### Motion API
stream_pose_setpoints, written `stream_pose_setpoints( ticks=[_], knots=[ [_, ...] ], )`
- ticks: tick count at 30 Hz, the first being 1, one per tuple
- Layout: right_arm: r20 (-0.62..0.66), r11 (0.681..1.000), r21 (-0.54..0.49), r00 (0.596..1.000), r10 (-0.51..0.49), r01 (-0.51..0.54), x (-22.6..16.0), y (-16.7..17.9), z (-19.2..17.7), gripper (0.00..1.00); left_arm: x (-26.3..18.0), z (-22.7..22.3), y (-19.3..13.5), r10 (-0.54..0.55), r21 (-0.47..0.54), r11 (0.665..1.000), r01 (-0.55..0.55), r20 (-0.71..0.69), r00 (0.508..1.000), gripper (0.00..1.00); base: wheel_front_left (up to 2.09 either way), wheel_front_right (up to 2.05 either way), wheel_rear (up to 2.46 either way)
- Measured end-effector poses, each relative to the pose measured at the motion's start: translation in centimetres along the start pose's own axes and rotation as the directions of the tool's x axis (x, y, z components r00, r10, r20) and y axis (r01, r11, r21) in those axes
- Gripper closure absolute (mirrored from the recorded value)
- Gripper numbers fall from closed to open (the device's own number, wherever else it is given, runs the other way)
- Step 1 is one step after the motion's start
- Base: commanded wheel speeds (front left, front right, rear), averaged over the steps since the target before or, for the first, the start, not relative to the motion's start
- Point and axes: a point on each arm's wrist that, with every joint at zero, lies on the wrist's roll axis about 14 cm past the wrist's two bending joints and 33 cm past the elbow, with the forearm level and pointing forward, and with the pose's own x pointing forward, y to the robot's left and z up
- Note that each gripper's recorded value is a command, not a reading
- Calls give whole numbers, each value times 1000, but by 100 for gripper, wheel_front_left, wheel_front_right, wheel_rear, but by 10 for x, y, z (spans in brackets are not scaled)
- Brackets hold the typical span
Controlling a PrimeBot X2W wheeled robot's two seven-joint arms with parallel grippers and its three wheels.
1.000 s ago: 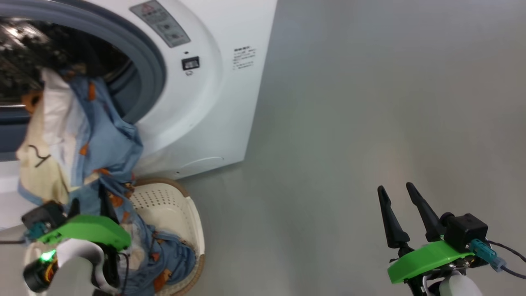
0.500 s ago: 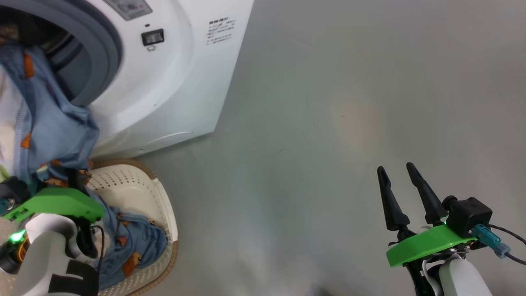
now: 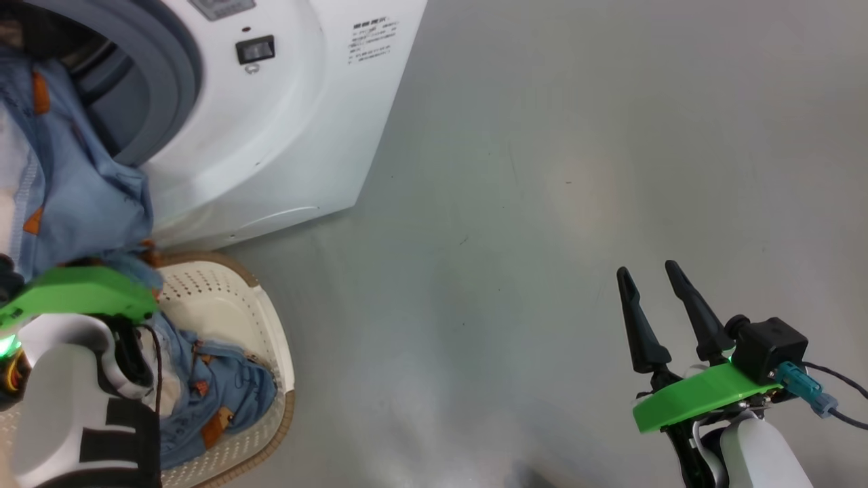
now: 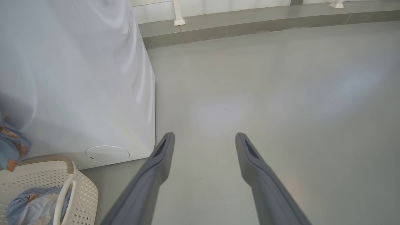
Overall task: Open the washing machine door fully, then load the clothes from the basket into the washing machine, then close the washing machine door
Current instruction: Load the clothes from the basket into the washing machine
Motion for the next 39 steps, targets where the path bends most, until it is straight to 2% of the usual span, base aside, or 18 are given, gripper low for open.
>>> stream_pose_setpoints(
  ticks=[10, 21, 28, 39],
  knots=[
    [25, 1000, 16, 1000, 12, -13, 1, 4, 7, 0, -26, 13, 12, 1, 33, 999, -3, 49, 999, 100, 0, 0, 0],
    [56, 998, 34, 997, 59, -61, 4, 20, 16, 0, -38, 74, -37, -136, 61, 990, 126, 209, 968, 100, 0, 0, 0],
    [16, 998, 36, 999, 44, -44, -7, 15, 4, 0, -11, 98, -63, -175, 122, 981, 149, 250, 952, 100, 0, 0, 0],
    [-47, 999, 45, 999, -1, 3, -14, 2, -15, 0, 48, 127, -64, -151, 196, 976, 97, 278, 949, 100, 0, 0, 0]
  ],
)
